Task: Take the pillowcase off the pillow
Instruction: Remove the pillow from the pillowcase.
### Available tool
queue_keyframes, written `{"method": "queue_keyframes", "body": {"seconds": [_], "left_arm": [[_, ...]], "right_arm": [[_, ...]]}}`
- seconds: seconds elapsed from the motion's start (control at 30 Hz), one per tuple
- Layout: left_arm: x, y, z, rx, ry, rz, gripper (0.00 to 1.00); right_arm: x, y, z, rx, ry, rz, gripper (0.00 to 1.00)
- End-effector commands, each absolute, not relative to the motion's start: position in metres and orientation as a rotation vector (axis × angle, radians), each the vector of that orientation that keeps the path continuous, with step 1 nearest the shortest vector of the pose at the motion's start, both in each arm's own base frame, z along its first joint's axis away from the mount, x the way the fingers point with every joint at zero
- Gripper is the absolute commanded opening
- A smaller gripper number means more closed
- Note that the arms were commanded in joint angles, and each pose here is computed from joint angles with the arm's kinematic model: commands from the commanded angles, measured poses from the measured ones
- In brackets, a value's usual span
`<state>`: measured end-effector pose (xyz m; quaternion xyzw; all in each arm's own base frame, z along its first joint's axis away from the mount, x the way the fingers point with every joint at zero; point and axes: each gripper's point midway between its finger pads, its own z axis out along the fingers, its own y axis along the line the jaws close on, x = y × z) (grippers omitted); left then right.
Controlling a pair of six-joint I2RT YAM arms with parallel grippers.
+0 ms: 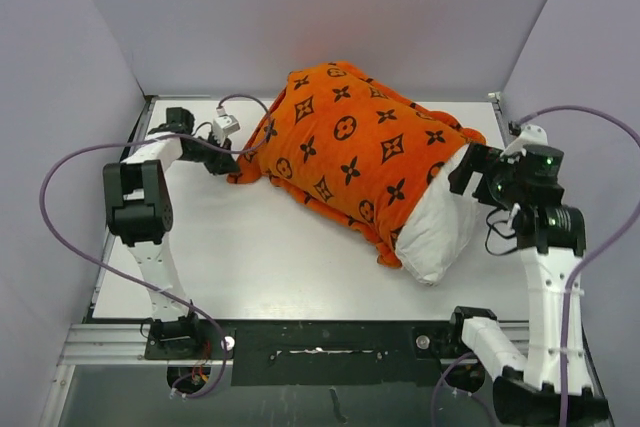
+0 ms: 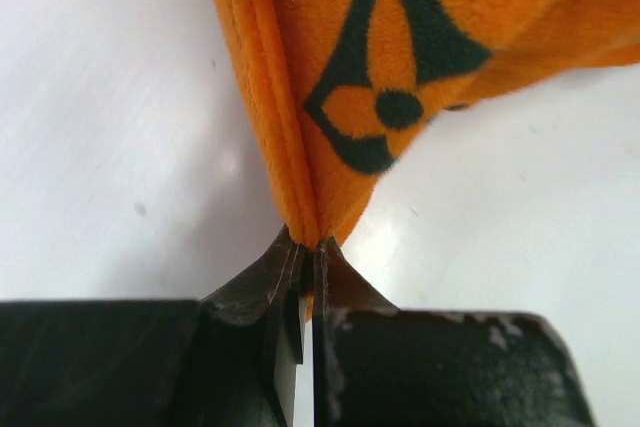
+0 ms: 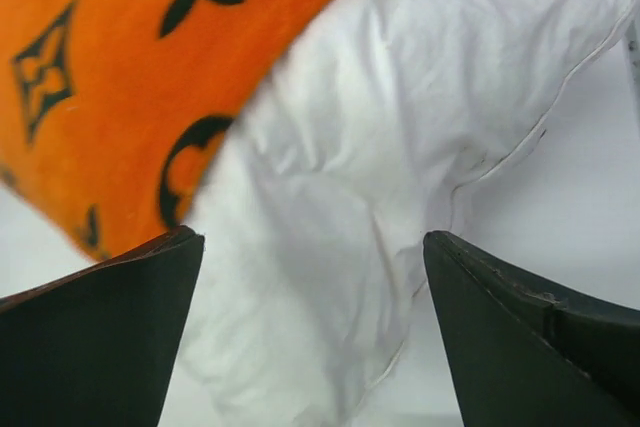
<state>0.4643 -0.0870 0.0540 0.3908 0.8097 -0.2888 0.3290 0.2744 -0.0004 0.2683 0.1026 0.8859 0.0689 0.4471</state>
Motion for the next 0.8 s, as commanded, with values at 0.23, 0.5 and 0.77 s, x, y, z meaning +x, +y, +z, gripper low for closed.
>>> {"method": "queue_keyframes", "body": {"seconds": [0.23,0.5,0.77], "left_arm": [[0.393,-0.056,0.167,0.999,1.874,-0.694,0.0],[0.371,-0.056,0.184,1.0,1.871,-0.66,0.0],[0.365,-0.029,0.192,0.966,1.904,-0.565,0.0]], "right_arm": [[0.156,0.044,0.221,0.359,2.34,0.401,0.98],[0.155,0.043,0.174,0.403,2.398,0.391,0.98],[0.198,0.055,0.146,0.434,2.465,0.457,0.98]]}}
